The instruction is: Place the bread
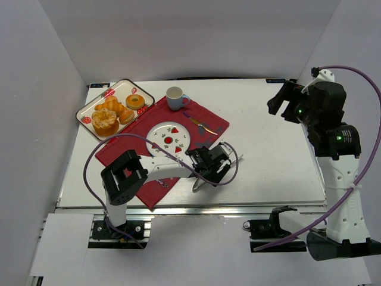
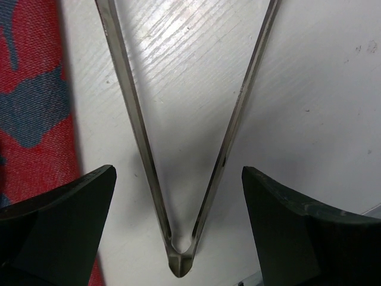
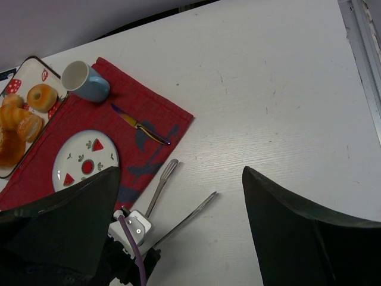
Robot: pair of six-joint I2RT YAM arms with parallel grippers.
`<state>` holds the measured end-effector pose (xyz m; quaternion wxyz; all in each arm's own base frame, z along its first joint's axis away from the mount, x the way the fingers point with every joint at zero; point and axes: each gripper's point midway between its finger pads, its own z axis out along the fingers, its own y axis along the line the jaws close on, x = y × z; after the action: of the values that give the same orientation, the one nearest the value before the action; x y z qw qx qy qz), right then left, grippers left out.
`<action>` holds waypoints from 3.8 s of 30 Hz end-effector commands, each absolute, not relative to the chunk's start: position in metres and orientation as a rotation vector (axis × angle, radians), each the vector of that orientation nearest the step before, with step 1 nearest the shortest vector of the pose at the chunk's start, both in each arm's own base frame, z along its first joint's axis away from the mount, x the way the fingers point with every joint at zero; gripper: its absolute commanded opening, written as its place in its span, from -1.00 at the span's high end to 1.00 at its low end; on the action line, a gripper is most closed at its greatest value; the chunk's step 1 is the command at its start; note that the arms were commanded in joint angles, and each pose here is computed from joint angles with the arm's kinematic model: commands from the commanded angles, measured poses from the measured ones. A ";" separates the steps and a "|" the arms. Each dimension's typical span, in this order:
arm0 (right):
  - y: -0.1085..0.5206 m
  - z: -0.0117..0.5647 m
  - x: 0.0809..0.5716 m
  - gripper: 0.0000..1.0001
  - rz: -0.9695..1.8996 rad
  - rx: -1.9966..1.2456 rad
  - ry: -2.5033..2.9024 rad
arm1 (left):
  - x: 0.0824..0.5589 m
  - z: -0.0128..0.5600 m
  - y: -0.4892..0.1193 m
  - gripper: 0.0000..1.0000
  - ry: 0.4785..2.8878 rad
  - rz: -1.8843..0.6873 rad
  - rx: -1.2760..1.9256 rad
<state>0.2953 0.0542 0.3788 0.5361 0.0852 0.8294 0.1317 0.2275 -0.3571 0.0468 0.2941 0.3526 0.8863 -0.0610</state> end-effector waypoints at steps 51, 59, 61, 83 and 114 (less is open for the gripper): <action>0.069 0.424 0.331 -0.79 0.433 0.226 1.831 | 0.391 0.271 -0.225 -0.27 2.360 -0.130 0.015; 0.084 0.414 0.350 -0.79 0.508 0.199 1.844 | 0.414 0.280 -0.121 -0.29 2.360 0.049 -0.246; 0.086 0.414 0.355 -0.79 0.518 0.195 1.840 | 0.421 0.279 -0.094 -0.29 2.360 0.075 -0.316; 0.103 0.389 0.394 -0.79 0.576 0.166 1.903 | 0.456 0.202 -0.014 -0.24 2.553 0.039 -0.474; 0.105 0.373 0.397 -0.79 0.590 0.190 1.934 | 0.458 0.165 -0.003 -0.30 2.642 0.153 -0.492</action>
<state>0.3972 0.1044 0.3552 0.5017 0.0841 0.8279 0.2362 0.4593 -0.0090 0.1407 0.1968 -0.1756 0.9635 0.0463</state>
